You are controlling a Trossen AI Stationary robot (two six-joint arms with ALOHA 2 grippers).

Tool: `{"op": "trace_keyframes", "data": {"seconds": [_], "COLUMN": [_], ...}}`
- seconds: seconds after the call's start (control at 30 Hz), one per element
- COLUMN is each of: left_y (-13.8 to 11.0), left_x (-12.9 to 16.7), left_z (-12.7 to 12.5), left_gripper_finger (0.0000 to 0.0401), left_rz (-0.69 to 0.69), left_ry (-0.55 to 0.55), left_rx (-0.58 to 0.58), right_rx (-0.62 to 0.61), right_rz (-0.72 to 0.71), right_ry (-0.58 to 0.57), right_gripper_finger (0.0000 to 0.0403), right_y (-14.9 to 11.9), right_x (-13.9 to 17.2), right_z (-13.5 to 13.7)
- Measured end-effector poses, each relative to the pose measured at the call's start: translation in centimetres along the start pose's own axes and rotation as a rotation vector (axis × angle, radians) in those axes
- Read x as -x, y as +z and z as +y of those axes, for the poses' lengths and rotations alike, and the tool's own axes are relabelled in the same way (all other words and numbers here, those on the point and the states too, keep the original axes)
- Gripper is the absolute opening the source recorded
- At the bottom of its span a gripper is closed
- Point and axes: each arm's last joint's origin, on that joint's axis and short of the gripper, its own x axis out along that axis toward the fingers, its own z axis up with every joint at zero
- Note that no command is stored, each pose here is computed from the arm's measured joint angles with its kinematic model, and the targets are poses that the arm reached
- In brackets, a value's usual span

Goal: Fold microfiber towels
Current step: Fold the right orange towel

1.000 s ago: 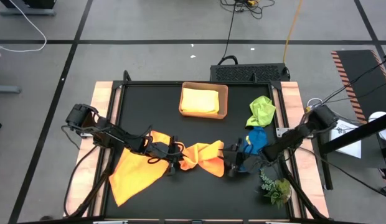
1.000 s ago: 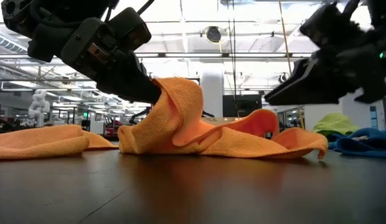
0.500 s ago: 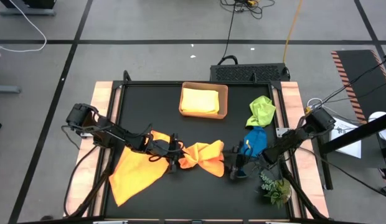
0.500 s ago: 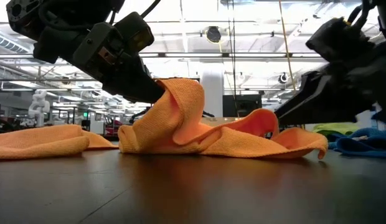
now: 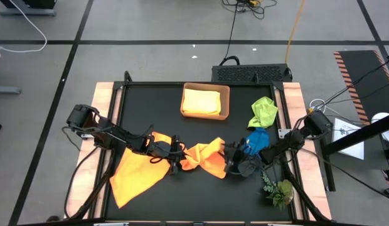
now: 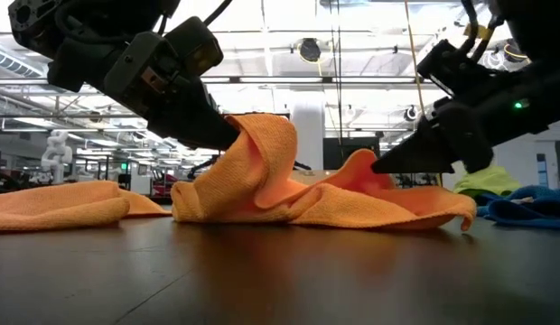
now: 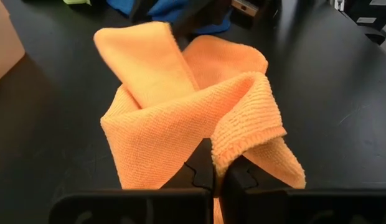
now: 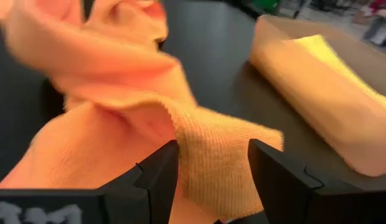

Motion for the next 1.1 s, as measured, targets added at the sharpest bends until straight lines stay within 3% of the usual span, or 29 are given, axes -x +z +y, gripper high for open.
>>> {"op": "trace_keyframes", "data": {"seconds": [0.57,0.8,1.1], "left_y": [-0.1,0.0,0.0], "left_x": [0.0,0.0,0.0], "left_z": [0.0,0.0,0.0], "left_gripper_finger": [0.0011,0.0011,0.0010], "left_rz": [0.005,0.005,0.005], "left_ry": [0.001,0.001,0.001], "left_rx": [0.001,0.000,0.000], "right_rx": [0.001,0.003,0.004], "right_rz": [0.051,0.083,0.096], "right_ry": [-0.101,-0.121,-0.097], "right_gripper_finger": [0.0169,0.0119,0.0026], "right_y": [-0.8,-1.2,-1.2], "right_x": [-0.6,-0.7,-0.7], "right_z": [-1.1,-1.4,-1.3]}}
